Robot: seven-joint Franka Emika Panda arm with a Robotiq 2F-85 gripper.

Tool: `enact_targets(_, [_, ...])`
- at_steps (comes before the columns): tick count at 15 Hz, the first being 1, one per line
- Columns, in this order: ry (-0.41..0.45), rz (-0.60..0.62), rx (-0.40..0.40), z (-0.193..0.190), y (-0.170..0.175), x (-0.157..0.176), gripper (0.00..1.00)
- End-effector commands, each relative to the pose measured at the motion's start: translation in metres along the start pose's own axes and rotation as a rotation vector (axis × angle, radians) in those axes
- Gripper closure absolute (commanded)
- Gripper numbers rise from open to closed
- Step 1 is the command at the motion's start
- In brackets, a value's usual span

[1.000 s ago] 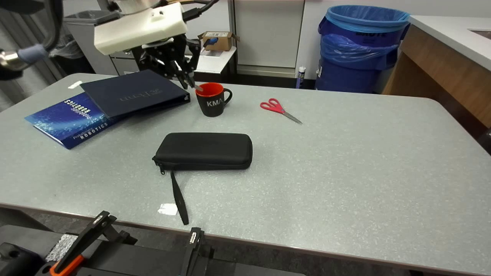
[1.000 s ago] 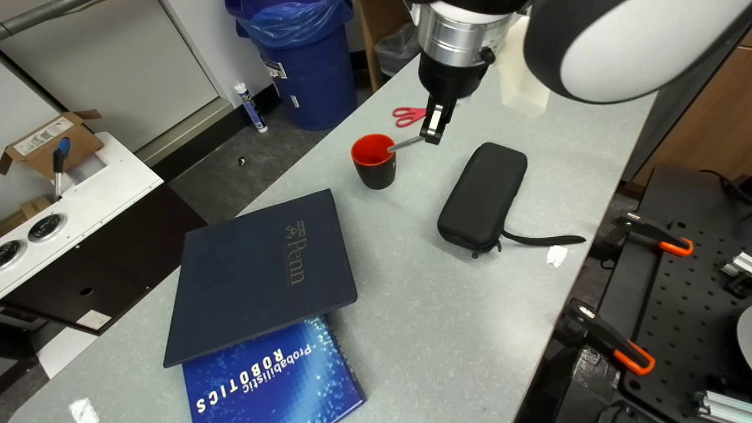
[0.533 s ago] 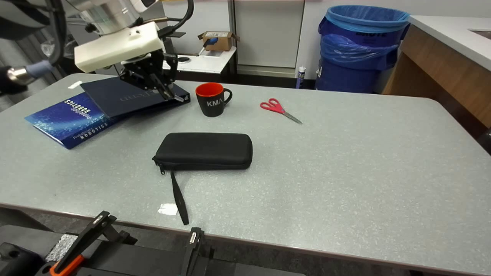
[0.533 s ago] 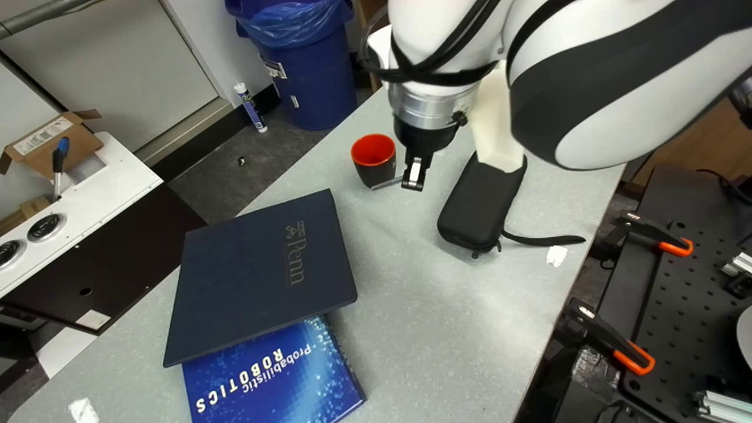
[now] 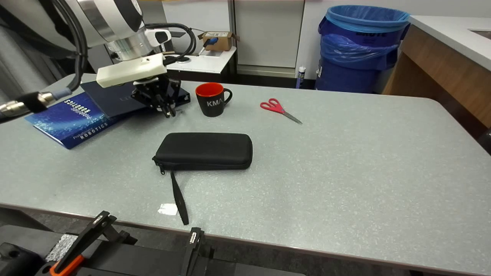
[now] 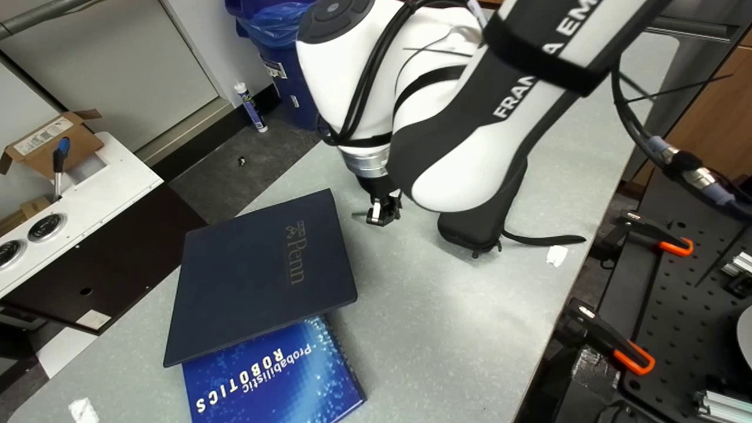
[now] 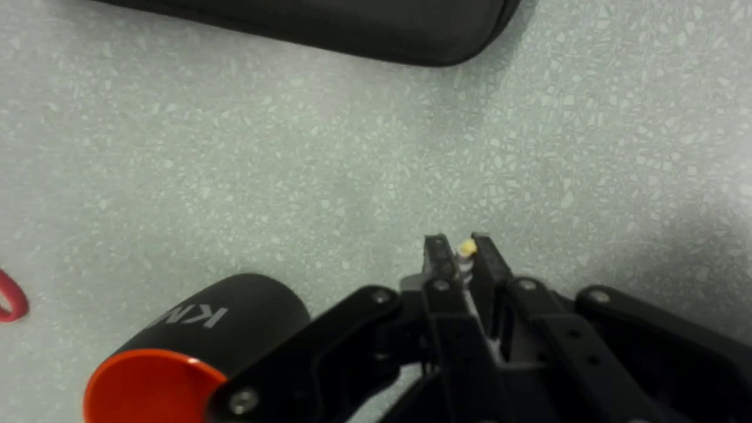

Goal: Remove the pen from the mug and put it on the table

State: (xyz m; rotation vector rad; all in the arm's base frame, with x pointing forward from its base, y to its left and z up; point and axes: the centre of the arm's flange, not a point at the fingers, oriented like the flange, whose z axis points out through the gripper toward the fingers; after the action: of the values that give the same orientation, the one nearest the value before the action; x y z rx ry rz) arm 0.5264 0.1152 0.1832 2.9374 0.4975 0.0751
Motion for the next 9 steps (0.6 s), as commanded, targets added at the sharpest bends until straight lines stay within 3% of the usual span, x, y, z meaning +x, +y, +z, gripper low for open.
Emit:
enact_targets(1, [-0.067,-0.001,0.021,0.014,-0.011,0.028,0.61])
enact_targets(9, [-0.076,-0.013,0.033,0.01,-0.021,0.029,0.02])
